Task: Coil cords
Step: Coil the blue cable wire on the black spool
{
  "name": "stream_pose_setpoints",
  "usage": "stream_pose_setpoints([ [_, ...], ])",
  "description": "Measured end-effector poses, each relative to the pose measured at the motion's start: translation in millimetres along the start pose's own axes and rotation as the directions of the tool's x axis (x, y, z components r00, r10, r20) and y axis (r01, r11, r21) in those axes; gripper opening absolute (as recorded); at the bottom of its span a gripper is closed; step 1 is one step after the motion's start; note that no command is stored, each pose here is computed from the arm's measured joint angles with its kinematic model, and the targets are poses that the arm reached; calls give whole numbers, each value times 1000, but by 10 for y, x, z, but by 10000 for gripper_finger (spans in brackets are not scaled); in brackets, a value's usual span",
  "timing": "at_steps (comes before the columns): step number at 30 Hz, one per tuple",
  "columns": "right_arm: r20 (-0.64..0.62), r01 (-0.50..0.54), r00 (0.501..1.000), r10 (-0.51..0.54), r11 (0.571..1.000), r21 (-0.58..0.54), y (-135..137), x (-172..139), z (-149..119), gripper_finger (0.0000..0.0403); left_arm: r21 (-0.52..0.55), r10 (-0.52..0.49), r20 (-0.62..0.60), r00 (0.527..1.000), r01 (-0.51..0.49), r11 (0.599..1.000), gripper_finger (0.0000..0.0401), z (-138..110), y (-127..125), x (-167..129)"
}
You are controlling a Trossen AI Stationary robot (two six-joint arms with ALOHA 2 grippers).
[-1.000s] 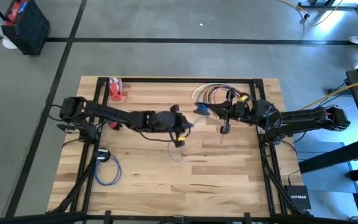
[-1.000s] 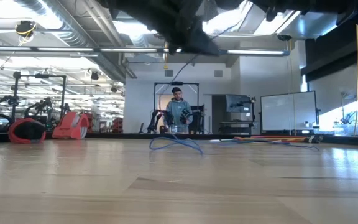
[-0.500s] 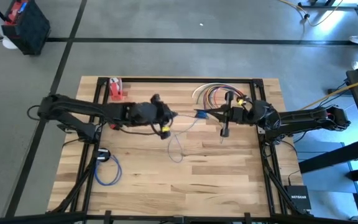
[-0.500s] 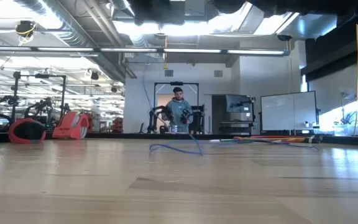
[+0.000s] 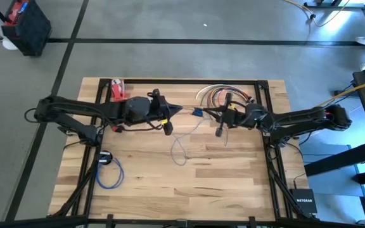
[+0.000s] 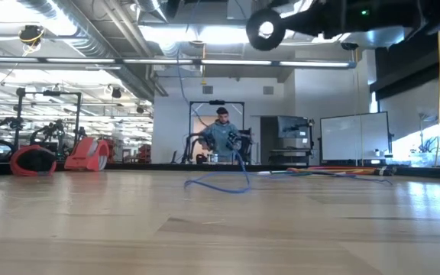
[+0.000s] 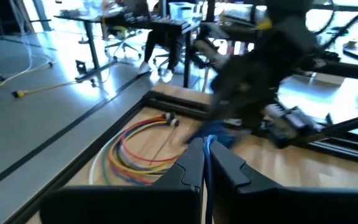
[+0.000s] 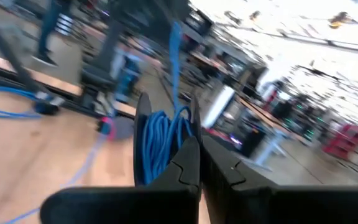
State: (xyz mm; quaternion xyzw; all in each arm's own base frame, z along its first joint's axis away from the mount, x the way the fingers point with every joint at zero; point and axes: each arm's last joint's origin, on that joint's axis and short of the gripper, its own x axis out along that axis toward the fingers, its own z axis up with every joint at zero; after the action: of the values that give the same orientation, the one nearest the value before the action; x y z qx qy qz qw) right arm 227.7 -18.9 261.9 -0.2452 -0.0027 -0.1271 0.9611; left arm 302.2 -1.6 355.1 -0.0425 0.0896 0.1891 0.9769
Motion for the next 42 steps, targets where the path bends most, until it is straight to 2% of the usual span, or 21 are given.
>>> stream_pose_setpoints([
  [7,-112,115,987,-116,993,-19,22,168,-67,5,-5,-48,50,998,49,999,1,-46,-186,98],
  [14,-163,140,977,-140,990,-10,72,326,-122,5,16,-59,91,994,58,998,1,-206,-323,377],
  [19,-149,156,977,-151,988,19,60,382,-80,5,41,-65,133,989,60,997,1,-324,-402,567],
  [25,-101,168,982,-159,982,88,-5,438,69,5,70,-59,93,994,53,996,1,-517,-444,735],
  [34,-6,204,979,-205,970,134,-169,533,412,5,77,-57,75,996,51,996,1,-560,-452,761],
  [42,4,184,983,-186,974,134,-180,547,449,5,88,-60,74,995,53,995,1,-562,-463,756],
])
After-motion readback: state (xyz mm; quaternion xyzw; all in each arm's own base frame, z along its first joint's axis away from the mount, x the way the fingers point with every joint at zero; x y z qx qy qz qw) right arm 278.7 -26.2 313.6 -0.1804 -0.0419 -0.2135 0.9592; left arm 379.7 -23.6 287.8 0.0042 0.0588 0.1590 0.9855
